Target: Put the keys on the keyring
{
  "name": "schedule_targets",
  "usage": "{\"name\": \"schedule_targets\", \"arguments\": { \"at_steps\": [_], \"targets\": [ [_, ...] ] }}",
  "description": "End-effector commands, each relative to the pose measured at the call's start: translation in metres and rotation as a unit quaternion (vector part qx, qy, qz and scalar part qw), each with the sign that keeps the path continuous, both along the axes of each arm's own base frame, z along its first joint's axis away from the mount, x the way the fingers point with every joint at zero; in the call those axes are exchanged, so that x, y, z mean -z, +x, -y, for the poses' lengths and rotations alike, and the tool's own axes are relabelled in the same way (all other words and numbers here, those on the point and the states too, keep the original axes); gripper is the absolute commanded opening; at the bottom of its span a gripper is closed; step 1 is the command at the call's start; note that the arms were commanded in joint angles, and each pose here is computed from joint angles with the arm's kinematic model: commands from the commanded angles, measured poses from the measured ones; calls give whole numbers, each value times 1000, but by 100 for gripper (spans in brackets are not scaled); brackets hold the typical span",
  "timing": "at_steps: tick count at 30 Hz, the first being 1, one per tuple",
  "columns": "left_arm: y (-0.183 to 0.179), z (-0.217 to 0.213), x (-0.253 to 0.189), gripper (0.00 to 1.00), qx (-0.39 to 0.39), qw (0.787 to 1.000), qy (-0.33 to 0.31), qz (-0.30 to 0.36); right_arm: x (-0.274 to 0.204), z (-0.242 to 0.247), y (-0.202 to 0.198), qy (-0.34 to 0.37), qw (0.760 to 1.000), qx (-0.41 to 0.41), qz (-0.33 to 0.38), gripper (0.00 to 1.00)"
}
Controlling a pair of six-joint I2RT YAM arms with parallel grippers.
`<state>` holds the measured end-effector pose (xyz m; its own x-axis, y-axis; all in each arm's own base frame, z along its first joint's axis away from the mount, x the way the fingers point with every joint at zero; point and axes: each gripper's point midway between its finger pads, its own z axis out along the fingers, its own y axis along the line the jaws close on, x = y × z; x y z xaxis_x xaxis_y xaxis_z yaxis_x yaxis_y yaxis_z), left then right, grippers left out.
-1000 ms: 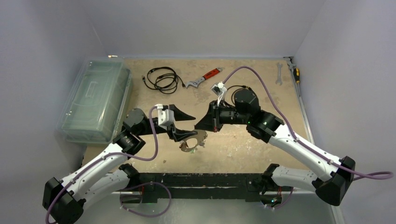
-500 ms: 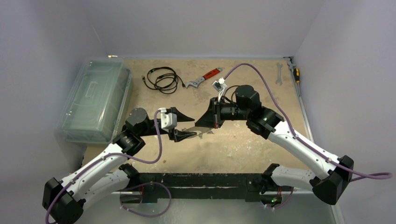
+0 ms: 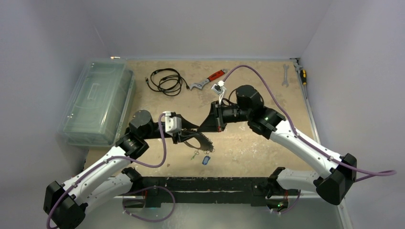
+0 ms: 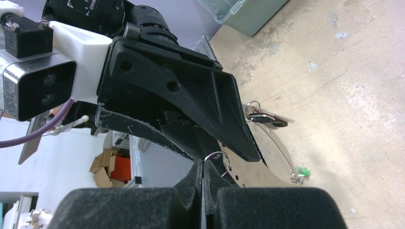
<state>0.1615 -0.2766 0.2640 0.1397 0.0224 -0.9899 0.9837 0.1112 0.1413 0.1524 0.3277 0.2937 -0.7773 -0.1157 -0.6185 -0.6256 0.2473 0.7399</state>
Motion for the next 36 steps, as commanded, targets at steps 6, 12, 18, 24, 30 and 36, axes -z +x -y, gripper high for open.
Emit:
{"name": "schedule_targets", "arguments": {
  "at_steps": [6,12,18,24,30,36],
  "targets": [
    [-6,0,-12,14,18,999,-5,32,-29,-1,0,27,999,-17,25,0],
    [-10,0,-12,0,27,999,-5,34,-26,0,3,23,999,-13,19,0],
    [-10,2,-16,0,29,999,-9,15,-23,-2,8,20,1000,-12,11,1],
    [-9,4,-24,0,28,999,-22,1,-31,-1,8,34,999,-14,24,18],
    [-7,4,-26,0,22,999,-26,-8,-31,0,10,33,999,-7,29,30],
    [-3,5,-29,0,12,999,-26,-17,-39,8,12,32,997,4,73,43]
  ]
}}
